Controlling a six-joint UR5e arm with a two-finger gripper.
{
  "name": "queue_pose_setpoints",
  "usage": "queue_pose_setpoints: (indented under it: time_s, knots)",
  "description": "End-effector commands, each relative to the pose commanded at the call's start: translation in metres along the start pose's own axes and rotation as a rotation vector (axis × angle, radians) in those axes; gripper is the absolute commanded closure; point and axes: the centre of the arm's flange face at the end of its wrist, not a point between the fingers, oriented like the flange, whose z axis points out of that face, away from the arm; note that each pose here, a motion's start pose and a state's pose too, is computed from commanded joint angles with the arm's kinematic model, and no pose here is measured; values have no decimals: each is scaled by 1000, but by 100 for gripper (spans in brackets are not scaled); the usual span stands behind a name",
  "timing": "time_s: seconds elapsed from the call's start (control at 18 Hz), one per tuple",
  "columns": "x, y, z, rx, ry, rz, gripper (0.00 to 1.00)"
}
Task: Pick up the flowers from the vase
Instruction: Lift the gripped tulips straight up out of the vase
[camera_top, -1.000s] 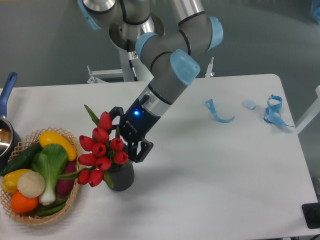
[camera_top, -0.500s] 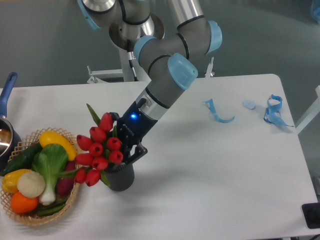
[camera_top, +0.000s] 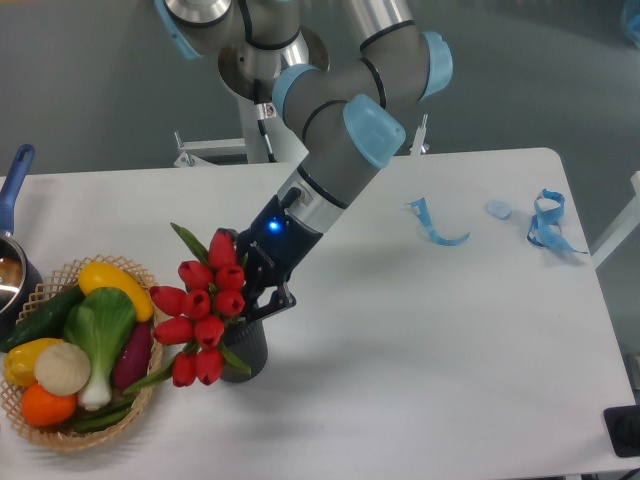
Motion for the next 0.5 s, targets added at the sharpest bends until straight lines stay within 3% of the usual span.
queue_pose_setpoints:
  time_s: [0.5]
  knots:
    - [9,-71,-55,98,-57,-82,63]
